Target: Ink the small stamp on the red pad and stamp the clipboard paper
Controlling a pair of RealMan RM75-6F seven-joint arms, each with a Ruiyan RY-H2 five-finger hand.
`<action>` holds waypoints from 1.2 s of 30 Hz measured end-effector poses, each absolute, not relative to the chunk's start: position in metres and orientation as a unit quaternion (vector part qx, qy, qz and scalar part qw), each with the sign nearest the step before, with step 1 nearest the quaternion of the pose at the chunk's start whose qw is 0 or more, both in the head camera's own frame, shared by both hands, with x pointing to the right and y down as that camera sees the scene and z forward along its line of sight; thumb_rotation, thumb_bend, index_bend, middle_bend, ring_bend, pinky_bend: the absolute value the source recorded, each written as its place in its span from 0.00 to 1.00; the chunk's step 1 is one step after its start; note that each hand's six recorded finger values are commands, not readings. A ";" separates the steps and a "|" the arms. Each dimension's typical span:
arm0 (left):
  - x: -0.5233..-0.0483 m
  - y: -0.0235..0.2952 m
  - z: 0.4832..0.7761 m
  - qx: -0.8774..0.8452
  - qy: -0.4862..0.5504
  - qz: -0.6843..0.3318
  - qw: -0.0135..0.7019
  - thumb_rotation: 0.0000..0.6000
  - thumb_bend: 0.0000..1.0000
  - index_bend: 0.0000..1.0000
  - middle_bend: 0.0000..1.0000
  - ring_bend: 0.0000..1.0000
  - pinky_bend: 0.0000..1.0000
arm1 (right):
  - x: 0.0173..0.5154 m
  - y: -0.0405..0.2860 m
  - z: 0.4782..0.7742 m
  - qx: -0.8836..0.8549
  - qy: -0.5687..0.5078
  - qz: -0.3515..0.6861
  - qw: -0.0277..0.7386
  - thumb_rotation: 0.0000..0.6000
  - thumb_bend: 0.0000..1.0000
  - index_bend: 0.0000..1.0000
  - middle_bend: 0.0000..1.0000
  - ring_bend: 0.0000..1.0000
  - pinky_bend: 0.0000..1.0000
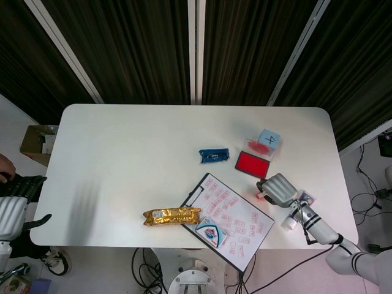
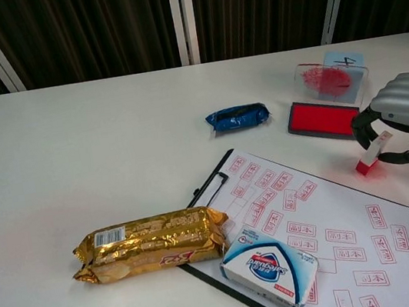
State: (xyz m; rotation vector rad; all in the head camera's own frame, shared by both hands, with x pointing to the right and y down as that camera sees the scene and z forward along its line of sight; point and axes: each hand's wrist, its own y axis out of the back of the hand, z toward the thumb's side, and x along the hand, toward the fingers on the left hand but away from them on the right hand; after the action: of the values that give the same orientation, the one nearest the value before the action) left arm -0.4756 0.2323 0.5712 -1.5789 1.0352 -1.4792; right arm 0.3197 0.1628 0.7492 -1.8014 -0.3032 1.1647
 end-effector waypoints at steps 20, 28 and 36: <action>-0.476 0.232 0.571 -0.614 0.402 -0.575 0.363 1.00 0.00 0.18 0.17 0.16 0.25 | 0.316 0.166 0.754 -0.735 -0.112 0.479 0.466 1.00 0.30 0.63 0.55 0.62 0.91; -0.475 0.231 0.571 -0.614 0.401 -0.574 0.364 1.00 0.00 0.18 0.17 0.16 0.25 | 0.318 0.166 0.754 -0.734 -0.111 0.481 0.466 1.00 0.29 0.59 0.52 0.61 0.91; -0.476 0.231 0.571 -0.614 0.401 -0.575 0.363 1.00 0.00 0.19 0.17 0.16 0.25 | 0.319 0.165 0.752 -0.733 -0.111 0.484 0.465 1.00 0.27 0.54 0.46 0.59 0.91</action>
State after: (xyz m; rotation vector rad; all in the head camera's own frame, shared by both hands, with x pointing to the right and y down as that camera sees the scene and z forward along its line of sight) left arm -0.4758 0.2311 0.5706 -1.5804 1.0334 -1.4803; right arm 0.3187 0.1653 0.7523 -1.7994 -0.2719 1.1887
